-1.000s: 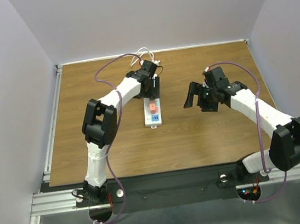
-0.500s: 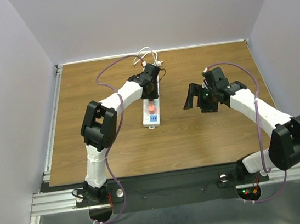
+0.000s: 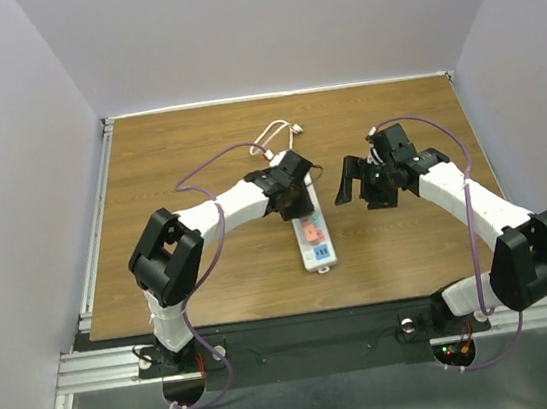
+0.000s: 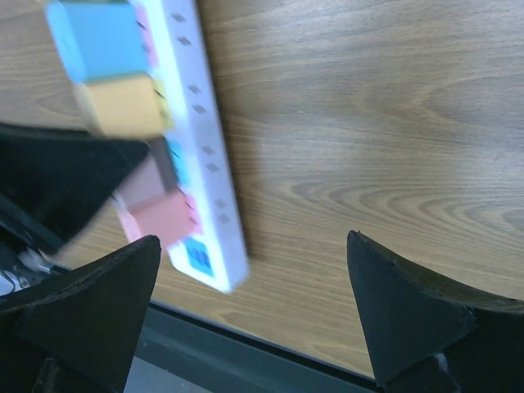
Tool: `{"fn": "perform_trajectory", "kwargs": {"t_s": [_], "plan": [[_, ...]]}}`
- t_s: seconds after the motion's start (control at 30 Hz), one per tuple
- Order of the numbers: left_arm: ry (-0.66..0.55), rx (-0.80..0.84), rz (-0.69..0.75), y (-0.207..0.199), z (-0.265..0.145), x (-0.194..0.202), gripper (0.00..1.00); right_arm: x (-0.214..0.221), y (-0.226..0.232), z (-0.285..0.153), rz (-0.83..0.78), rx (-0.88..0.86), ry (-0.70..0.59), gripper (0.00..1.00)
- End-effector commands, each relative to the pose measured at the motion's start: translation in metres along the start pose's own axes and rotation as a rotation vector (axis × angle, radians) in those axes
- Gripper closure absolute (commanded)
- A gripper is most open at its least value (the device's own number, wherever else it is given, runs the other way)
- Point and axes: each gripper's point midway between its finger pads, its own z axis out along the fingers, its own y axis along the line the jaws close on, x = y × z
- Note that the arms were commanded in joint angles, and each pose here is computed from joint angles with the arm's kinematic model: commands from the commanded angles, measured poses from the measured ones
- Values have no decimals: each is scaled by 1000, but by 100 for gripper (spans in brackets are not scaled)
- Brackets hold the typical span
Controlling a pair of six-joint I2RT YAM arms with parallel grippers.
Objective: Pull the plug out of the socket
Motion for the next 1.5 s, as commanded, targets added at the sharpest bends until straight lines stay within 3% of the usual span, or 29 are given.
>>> {"fn": "perform_trajectory", "kwargs": {"t_s": [0.0, 0.13, 0.23, 0.27, 0.3, 0.43, 0.7, 0.9, 1.03, 1.07, 1.13, 1.2, 1.23, 1.27, 1.3, 1.33, 1.37, 1.4, 1.47], "plan": [[36, 155, -88, -71, -13, 18, 100, -1, 2, -9, -39, 2, -15, 0], [97, 132, -81, -73, 12, 33, 100, 4, 0, -10, -49, 7, 2, 0], [74, 107, -83, -67, 13, 31, 100, 7, -4, -11, -48, 19, 4, 0], [42, 90, -84, -63, 13, 25, 84, 7, -5, -12, -47, 23, -2, 0], [28, 88, -82, -63, 11, 23, 75, 7, -6, -13, -42, 29, -6, 0], [-34, 77, -65, -65, 3, 5, 51, 4, -12, -12, -16, 66, -29, 0], [-96, -2, -2, -65, 1, -27, 31, -8, -19, -10, 67, 139, -76, 0], [-156, 28, -28, -61, -19, -56, 29, -24, -32, -31, 151, 241, -194, 0], [-199, 86, -30, -71, -49, -69, 14, -27, -35, -54, 139, 254, -260, 0], [-179, 118, -25, -75, -52, -65, 3, -27, -35, -61, 129, 248, -284, 0], [-164, 192, -35, -79, -51, -62, 1, -28, -35, -67, 107, 246, -303, 0], [-62, 325, -56, -91, -49, -48, 1, -27, -36, -70, 102, 246, -311, 0], [-42, 366, -67, -90, -41, -45, 1, -26, -36, -71, 102, 243, -315, 0], [9, 414, -66, -93, -38, -40, 27, -26, -37, -71, 104, 242, -314, 0], [6, 432, -48, -96, -38, -42, 43, -24, -36, -71, 103, 235, -309, 0], [2, 424, -35, -98, -35, -40, 75, -23, -35, -71, 98, 231, -307, 0], [-10, 419, -29, -98, -35, -43, 93, -21, -35, -70, 97, 229, -300, 0], [-20, 429, -13, -103, -38, -43, 100, -20, -35, -69, 96, 224, -291, 1], [-6, 442, 6, -105, -38, -39, 100, -16, -35, -66, 82, 220, -274, 9]]}}
